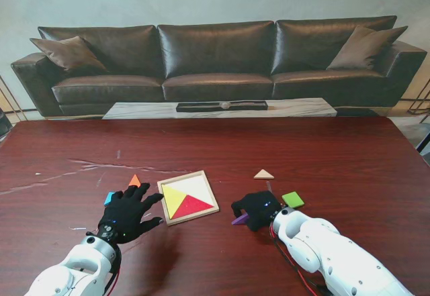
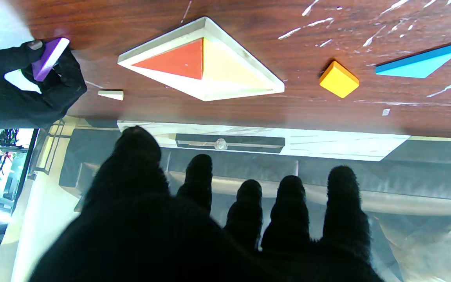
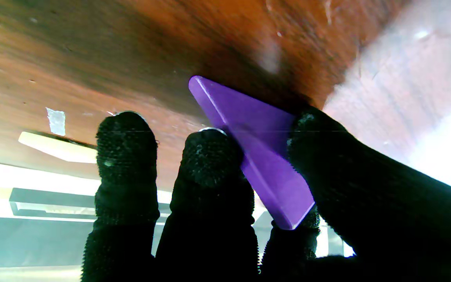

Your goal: Assemble the tangram pieces into a square

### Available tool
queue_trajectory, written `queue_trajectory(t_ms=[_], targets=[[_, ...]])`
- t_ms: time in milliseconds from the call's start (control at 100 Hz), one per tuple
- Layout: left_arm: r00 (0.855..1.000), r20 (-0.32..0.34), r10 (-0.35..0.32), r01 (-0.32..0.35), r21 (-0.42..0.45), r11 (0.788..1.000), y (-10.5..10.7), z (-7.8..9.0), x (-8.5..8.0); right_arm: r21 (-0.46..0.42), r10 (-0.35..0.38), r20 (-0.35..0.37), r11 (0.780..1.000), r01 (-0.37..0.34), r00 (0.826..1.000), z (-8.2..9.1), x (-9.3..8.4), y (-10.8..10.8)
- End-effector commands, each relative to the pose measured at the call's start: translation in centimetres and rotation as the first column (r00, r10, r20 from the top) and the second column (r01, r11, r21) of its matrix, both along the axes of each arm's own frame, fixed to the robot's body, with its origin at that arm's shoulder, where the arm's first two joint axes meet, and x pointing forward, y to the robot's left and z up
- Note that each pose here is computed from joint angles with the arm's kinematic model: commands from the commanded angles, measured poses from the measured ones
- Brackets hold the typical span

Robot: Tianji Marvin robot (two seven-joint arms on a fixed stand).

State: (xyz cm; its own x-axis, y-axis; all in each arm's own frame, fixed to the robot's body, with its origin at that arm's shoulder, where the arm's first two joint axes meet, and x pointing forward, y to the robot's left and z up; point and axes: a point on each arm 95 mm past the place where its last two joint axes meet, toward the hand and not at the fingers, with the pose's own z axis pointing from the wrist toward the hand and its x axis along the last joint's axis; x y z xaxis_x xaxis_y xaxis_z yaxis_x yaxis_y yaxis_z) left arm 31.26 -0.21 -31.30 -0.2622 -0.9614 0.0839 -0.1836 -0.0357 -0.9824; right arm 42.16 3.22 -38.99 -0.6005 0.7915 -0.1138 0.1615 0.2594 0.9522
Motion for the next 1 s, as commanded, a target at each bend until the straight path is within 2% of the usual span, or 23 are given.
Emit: queue_trajectory(t_ms=[0, 390, 990], targets=[[1.0, -0.006, -0.004, 0.004, -0.005, 1.0, -0.1, -0.1, 0.0, -0.021, 0.001, -0.046, 1.0, -0.002, 0.999, -2.0, -1.3, -0.2], [1.0, -0.009, -0.001, 0.001, 0.002, 1.0, 0.0, -0.1, 0.1, 0.011, 0.008, 0.013, 1.0, -0.008, 1.0, -0.2, -0.6, 0.6], [1.0, -0.012, 0.003, -0.003, 0.003, 1.0, 0.0, 0.1, 0.1, 0.066, -0.01, 0.061, 0.998, 0.006, 0.998, 2.9, 0.5, 1.6]])
